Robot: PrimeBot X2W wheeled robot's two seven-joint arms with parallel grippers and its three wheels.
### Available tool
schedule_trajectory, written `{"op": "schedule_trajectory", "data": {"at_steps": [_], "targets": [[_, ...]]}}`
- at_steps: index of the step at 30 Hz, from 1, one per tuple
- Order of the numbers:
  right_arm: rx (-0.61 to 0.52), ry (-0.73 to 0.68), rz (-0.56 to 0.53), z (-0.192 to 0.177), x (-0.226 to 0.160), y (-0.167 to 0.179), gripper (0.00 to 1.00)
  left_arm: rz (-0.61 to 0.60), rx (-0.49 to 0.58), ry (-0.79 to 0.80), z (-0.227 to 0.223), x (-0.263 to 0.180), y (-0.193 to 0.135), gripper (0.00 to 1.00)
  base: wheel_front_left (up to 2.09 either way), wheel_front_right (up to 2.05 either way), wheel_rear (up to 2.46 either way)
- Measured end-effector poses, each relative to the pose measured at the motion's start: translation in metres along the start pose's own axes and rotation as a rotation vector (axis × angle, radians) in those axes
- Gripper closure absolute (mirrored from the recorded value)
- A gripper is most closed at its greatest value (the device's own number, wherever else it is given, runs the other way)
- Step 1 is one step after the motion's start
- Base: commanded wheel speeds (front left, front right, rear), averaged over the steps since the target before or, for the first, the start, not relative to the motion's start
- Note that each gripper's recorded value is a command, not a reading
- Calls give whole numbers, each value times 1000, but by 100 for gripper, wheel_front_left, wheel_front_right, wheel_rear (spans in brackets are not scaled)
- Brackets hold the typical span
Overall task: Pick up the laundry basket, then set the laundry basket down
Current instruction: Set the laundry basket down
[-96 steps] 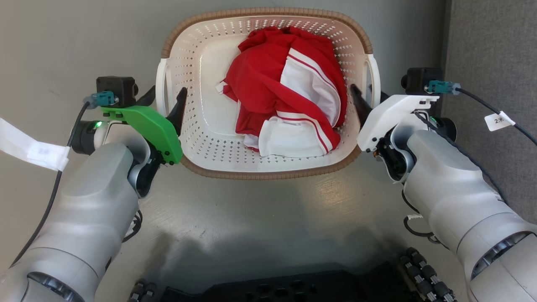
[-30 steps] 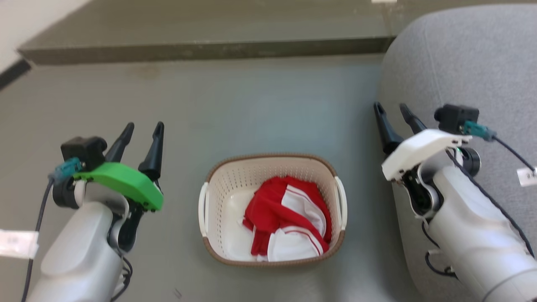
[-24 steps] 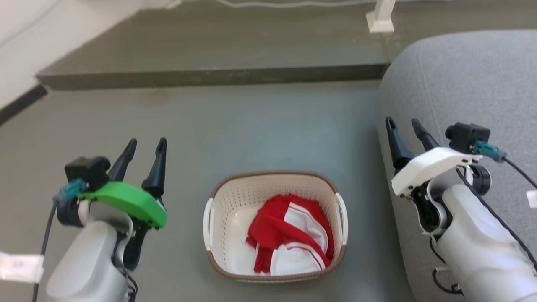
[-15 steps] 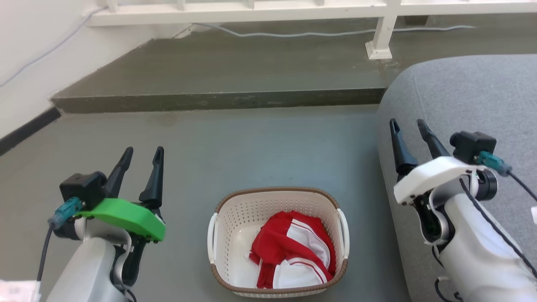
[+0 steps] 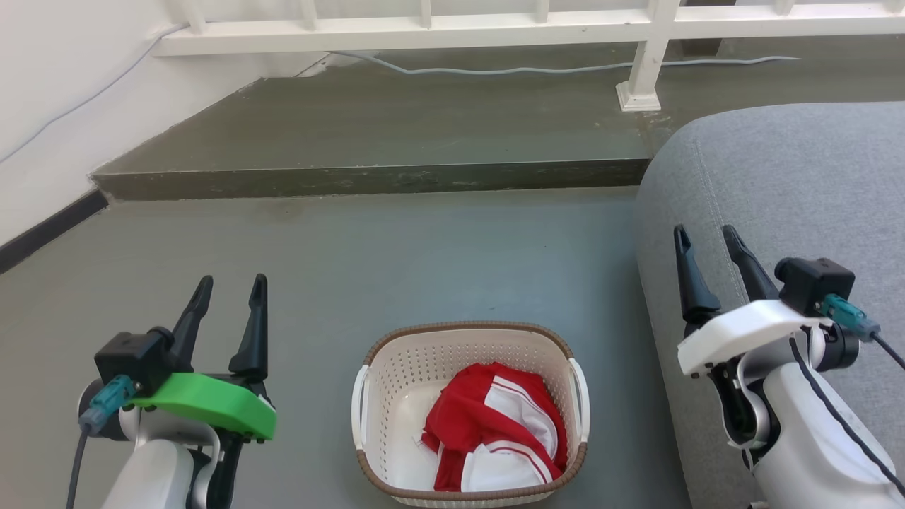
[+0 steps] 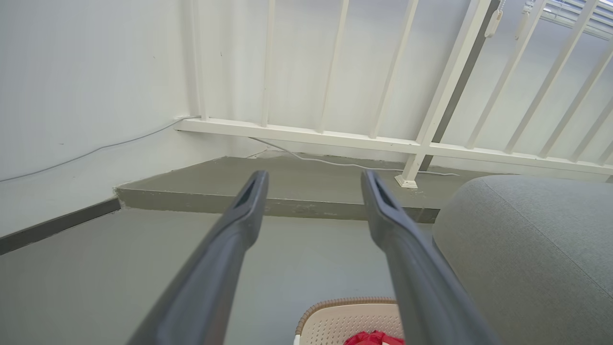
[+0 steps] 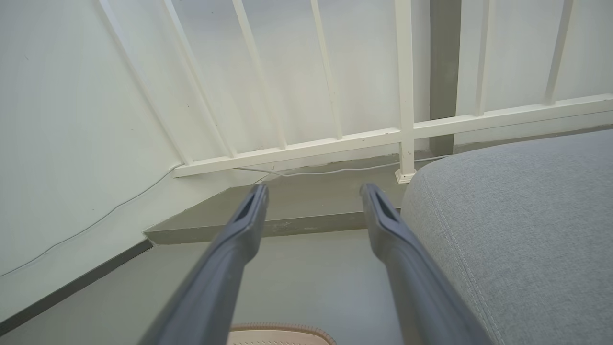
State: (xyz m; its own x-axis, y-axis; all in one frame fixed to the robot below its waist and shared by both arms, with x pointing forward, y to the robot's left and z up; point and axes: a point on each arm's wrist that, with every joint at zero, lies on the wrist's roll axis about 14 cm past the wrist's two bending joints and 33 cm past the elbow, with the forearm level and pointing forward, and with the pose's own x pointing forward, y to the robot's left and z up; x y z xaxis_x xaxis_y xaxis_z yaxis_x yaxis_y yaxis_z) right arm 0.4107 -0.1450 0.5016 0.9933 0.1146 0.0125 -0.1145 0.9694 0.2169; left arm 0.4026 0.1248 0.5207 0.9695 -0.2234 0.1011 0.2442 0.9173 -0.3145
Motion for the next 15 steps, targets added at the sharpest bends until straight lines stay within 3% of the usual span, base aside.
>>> {"op": "schedule_trajectory", "data": {"at_steps": [15], "targets": [[-8,-2,-8,-5,-13,2,0,10,9,-18,0,-10,-3,0,0,0,0]]}}
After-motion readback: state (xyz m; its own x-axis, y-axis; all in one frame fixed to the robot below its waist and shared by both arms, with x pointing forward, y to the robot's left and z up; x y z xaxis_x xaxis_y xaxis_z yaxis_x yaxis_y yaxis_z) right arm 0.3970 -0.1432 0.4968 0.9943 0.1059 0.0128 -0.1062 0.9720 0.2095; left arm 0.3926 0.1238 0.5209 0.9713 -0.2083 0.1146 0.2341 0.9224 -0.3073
